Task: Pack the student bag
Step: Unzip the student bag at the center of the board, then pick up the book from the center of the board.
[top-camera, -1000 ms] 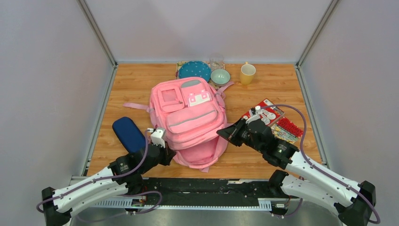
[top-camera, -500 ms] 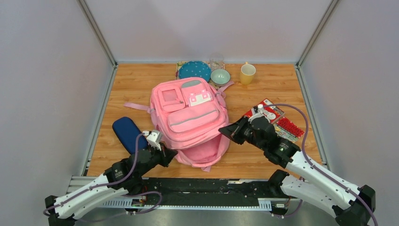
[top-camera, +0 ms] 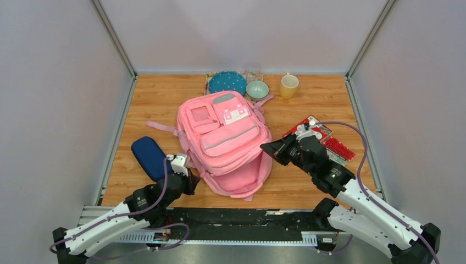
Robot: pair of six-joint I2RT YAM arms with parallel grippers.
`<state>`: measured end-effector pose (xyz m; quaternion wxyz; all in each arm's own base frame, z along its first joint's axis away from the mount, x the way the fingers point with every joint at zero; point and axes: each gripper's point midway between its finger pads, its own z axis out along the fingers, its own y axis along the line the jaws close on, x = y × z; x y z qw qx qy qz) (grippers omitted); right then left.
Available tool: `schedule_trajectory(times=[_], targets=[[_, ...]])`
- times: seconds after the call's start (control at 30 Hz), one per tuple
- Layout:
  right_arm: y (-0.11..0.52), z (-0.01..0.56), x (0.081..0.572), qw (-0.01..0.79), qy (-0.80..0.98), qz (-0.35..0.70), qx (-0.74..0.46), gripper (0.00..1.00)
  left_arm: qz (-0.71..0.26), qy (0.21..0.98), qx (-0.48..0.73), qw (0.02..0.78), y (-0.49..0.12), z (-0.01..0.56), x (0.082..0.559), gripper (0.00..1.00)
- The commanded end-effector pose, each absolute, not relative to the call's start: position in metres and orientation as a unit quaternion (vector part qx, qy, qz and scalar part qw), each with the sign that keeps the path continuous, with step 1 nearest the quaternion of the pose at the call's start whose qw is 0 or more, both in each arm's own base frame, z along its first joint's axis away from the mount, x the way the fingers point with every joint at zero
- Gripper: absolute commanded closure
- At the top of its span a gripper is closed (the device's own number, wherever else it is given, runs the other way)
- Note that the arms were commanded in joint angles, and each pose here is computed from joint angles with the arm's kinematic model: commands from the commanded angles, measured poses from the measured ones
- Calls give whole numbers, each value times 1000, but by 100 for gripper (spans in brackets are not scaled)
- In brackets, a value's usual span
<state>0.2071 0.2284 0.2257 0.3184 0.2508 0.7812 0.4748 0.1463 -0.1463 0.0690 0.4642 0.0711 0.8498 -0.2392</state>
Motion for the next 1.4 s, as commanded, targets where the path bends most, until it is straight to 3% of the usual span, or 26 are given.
schedule_trajectory(times=[0.0,0.1,0.23,0.3,0.33,0.37,0.43,0.47,0.5,0.53,0.57,0.8,0.9,1.0,1.07,1.37], targets=[[225,265,221,361,731,515,266,100,-245,843,85,471,-156,79,151,94],[225,265,220,360,732,515,265,100,-244,844,86,470,-157,80,152,92],[229,256,216,346,742,516,252,100,-257,835,81,480,-159,103,153,76],[233,243,208,330,759,510,234,93,-253,835,76,482,-156,112,153,66],[232,231,204,323,771,498,230,89,-258,831,71,488,-156,127,154,61],[231,222,201,317,780,490,227,70,-257,830,72,490,-156,133,155,59],[221,198,191,308,805,458,217,54,-257,830,82,488,-157,147,153,51],[215,193,187,309,812,444,217,39,-256,830,87,489,-158,153,154,49],[202,189,189,328,815,419,228,34,-255,831,96,484,-159,155,152,47],[186,189,182,338,821,398,232,25,-255,831,102,484,-162,165,153,33],[175,193,180,354,817,387,238,22,-254,830,111,485,-165,170,154,30],[74,216,188,483,786,213,321,11,-277,794,192,506,-222,218,176,23],[54,226,198,499,794,134,321,7,-295,774,243,505,-266,238,189,21],[38,237,211,504,795,86,325,4,-305,757,275,507,-308,246,207,12],[23,239,222,500,793,70,342,3,-323,753,306,484,-342,247,220,11],[13,198,280,413,807,185,379,6,-399,739,338,426,-440,235,290,11]])
